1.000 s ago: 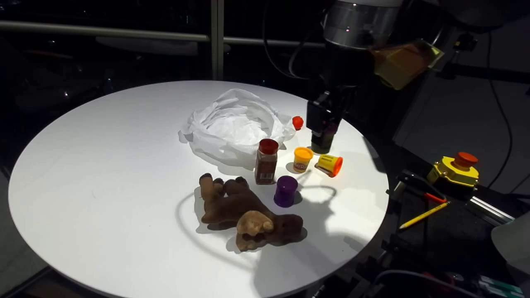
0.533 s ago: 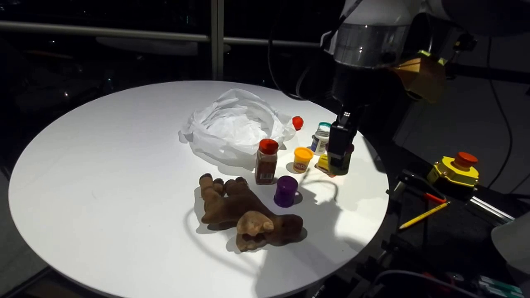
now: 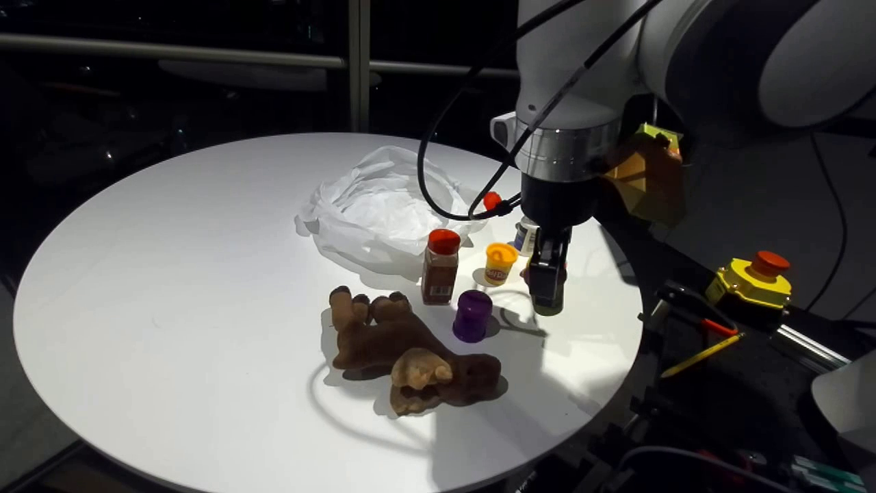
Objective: Pick up the objects from the plastic bag and them on the table.
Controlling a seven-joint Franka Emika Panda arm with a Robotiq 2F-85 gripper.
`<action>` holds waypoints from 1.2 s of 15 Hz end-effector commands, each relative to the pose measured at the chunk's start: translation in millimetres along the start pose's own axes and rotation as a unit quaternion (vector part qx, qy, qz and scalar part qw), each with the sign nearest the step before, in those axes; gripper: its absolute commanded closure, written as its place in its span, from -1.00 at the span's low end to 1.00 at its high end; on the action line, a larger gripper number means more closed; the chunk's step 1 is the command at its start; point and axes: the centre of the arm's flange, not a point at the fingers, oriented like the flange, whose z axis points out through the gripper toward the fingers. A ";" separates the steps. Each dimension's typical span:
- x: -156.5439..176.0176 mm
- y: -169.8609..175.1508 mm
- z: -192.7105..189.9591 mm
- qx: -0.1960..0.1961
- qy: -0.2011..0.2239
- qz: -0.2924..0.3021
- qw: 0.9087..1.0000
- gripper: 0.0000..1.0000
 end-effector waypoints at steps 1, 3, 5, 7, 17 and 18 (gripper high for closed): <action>14.8 3.3 -3.3 -0.021 0.038 -0.004 0.999 0.44; 16.2 5.4 -2.9 -0.012 0.045 -0.014 0.999 0.44; 17.0 8.7 2.4 -0.002 0.051 -0.015 0.999 0.44; 22.0 13.3 8.6 0.011 0.064 -0.008 0.998 0.44; 27.0 23.1 33.9 0.007 0.107 -0.039 0.993 0.44; 24.7 24.2 34.3 0.008 0.107 -0.044 0.993 -0.56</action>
